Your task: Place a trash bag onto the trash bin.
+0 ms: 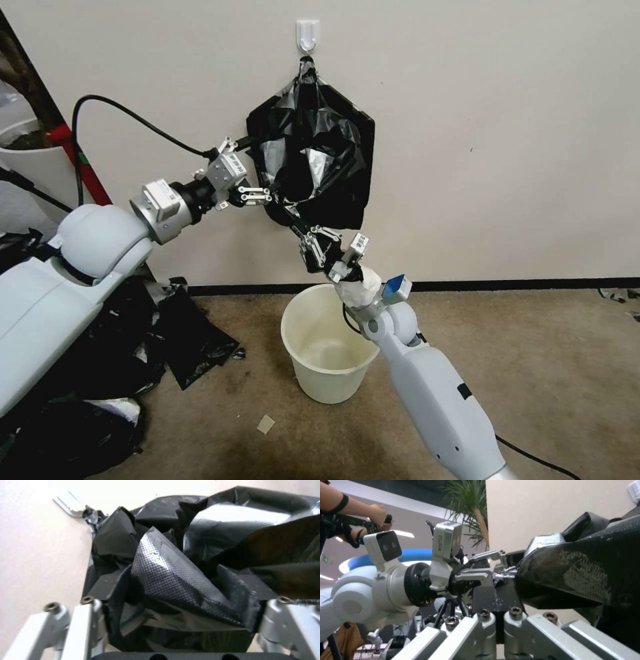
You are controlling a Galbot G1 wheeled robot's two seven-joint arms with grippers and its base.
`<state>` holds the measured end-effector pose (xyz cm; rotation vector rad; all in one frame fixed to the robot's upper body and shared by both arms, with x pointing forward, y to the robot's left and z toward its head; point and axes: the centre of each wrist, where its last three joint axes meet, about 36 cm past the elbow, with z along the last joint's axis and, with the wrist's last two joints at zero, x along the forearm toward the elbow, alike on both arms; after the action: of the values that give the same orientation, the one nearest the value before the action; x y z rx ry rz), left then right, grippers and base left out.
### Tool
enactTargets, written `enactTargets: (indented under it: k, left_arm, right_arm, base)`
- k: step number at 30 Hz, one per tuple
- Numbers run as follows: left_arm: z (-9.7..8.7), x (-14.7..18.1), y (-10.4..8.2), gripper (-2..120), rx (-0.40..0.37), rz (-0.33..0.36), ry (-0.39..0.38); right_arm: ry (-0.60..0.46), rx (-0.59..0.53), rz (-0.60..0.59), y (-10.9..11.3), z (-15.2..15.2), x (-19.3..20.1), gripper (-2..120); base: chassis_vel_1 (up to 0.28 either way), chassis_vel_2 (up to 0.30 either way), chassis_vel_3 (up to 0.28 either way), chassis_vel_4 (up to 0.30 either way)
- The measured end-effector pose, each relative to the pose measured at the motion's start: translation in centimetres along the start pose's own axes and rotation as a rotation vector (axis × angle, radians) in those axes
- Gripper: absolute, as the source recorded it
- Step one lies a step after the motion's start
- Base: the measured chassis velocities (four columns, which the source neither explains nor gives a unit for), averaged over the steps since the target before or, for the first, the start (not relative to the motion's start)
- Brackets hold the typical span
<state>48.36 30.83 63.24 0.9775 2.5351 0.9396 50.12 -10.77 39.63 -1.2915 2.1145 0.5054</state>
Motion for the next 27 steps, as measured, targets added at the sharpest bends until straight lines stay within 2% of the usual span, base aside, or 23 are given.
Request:
enactTargets:
  k: [3, 4, 6, 8, 11, 12, 14, 16, 18, 19, 21, 23, 24, 25, 27]
  left_arm:
    - [0.5, -0.1, -0.4, 50, 0.023, -0.023, -0.007]
    - [0.5, -0.1, -0.4, 50, 0.023, -0.023, -0.007]
    - [1.0, -0.1, -1.0, 40, 0.057, -0.048, -0.019]
    - [1.1, 0.0, -1.1, 37, 0.073, -0.059, -0.025]
    - [1.8, 0.3, -1.6, 22, 0.133, -0.091, -0.039]
    - [1.8, 0.3, -1.6, 22, 0.133, -0.091, -0.039]
    - [2.2, 0.6, -1.9, 13, 0.187, -0.111, -0.06]
    - [2.3, 0.6, -2.0, 10, 0.203, -0.115, -0.07]
    - [2.7, 0.6, -2.6, 0, 0.271, -0.129, -0.113]
    - [2.7, 0.6, -2.6, 0, 0.271, -0.129, -0.113]
    - [3.3, 0.4, -3.3, 0, 0.364, -0.143, -0.172]
    - [3.3, 0.3, -3.3, 0, 0.371, -0.144, -0.176]
    - [3.8, 0.2, -3.8, 0, 0.438, -0.154, -0.215]
    - [4.2, 0.1, -4.1, 0, 0.466, -0.157, -0.229]
    - [4.5, 0.1, -4.3, 0, 0.483, -0.158, -0.24]
  right_arm:
    - [0.007, 0.002, 0.009, -0.3, 0.1, 0.4, 0]
    - [0.007, 0.002, 0.009, -0.3, 0.1, 0.4, 0]
    - [0.012, 0.004, 0.021, -0.5, 0.2, 0.7, 0]
    - [0.014, 0.004, 0.028, -0.5, 0.3, 1.0, 0]
    - [0.019, 0.005, 0.055, -0.6, 0.4, 1.6, 0]
    - [0.019, 0.005, 0.055, -0.6, 0.4, 1.6, 0]
    - [0.02, 0.006, 0.063, -0.6, 0.4, 1.8, 0]
    - [0.019, 0.007, 0.065, -0.6, 0.3, 1.9, 0]
    - [0.019, 0.008, 0.072, -0.4, 0.3, 2.1, 0]
    - [0.019, 0.008, 0.072, -0.4, 0.3, 2.1, 0]
    - [0.022, 0.003, 0.107, 0.3, 0.5, 2.6, 0]
    - [0.022, 0.002, 0.112, 0.4, 0.5, 2.7, 0]
    - [0.025, -0.005, 0.164, 1.3, 0.8, 3.4, 0]
    - [0.026, -0.007, 0.19, 1.8, 0.8, 3.7, 0]
    - [0.024, -0.009, 0.214, 2.3, 0.6, 4.1, 2]
  base:
    - [0.0, 0.0, 0.0, 0.0]
    - [0.0, 0.0, 0.0, 0.0]
    - [0.0, 0.0, 0.0, 0.0]
    - [0.0, 0.0, 0.0, 0.0]
    - [0.0, 0.0, 0.0, 0.0]
    - [0.0, 0.0, 0.0, 0.0]
    - [0.0, 0.0, 0.0, 0.0]
    - [0.0, 0.0, 0.0, 0.0]
    - [0.0, 0.0, 0.0, 0.0]
    - [0.0, 0.0, 0.0, 0.0]
    - [0.0, 0.0, 0.0, 0.0]
    - [0.0, 0.0, 0.0, 0.0]
    - [0.0, 0.0, 0.0, 0.0]
    - [0.0, 0.0, 0.0, 0.0]
    - [0.0, 0.0, 0.0, 0.0]
